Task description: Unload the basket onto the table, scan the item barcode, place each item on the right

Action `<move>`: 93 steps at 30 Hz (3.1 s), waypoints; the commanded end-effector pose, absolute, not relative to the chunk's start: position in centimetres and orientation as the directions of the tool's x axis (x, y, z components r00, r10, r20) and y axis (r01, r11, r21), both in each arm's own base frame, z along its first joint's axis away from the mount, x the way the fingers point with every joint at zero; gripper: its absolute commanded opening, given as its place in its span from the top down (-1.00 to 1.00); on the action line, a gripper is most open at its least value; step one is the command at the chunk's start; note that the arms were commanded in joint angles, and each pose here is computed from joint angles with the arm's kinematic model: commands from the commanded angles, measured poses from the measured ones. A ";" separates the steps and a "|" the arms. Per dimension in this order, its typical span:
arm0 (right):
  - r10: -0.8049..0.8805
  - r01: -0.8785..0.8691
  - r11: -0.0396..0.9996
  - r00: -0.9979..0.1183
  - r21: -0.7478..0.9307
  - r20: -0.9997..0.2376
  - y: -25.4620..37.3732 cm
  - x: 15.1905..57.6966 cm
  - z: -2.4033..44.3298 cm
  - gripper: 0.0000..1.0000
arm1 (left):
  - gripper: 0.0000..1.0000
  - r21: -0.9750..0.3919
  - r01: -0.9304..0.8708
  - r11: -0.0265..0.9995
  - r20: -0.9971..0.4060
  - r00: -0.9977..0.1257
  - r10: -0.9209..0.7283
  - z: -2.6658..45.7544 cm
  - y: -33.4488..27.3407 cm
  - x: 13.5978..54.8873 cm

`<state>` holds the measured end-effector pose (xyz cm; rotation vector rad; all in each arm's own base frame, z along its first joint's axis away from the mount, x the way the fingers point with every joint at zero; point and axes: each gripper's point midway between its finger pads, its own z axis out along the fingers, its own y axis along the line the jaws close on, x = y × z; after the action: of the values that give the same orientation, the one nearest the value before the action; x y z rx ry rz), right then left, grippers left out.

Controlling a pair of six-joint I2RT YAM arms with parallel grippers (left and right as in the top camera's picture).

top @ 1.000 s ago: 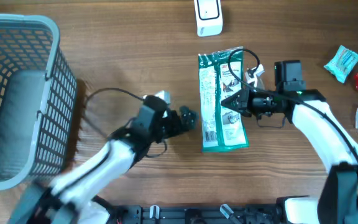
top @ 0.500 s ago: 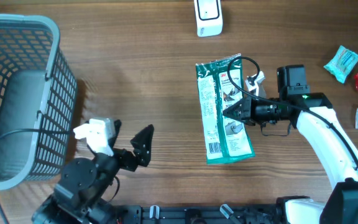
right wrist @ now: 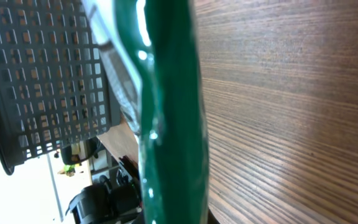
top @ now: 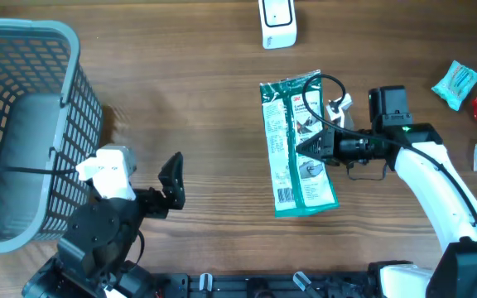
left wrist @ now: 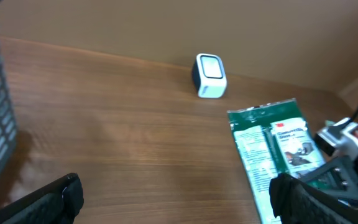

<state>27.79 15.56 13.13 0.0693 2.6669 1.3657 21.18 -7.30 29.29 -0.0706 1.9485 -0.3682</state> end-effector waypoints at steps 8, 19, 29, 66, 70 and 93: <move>0.062 -0.188 0.442 -0.969 0.877 -0.239 17.3 28.7 16.7 0.91 | -1.00 -0.216 0.076 0.973 -0.873 -0.461 -0.157 27.5 -6.0 20.3; 0.066 -0.249 0.407 -0.952 0.879 -0.300 17.7 29.6 17.9 0.91 | -1.00 -0.208 0.073 0.975 -0.867 -0.475 -0.149 27.2 -5.9 20.1; 0.121 -0.279 0.234 -0.942 0.931 -0.313 18.7 31.6 22.8 0.91 | -1.00 -0.190 0.066 0.980 -0.854 -0.503 -0.132 26.4 -5.7 19.7; 0.000 -0.818 0.013 -0.575 0.575 -0.818 16.5 29.0 34.1 0.91 | -1.00 -0.190 0.067 0.980 -0.854 -0.503 -0.131 26.4 -5.7 19.7; -0.043 -0.982 0.011 -0.188 0.188 -0.981 16.6 25.5 36.9 0.91 | -1.00 -0.190 0.066 0.980 -0.854 -0.503 -0.132 26.4 -5.7 19.7; -0.475 -0.580 0.715 0.007 -0.391 -0.880 19.1 43.9 30.6 0.91 | -1.00 -0.190 0.066 0.980 -0.854 -0.503 -0.132 26.4 -5.7 19.7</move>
<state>39.49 21.43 31.11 -0.9414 1.5942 0.5674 19.65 -5.94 25.65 -0.0457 2.1057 -0.2539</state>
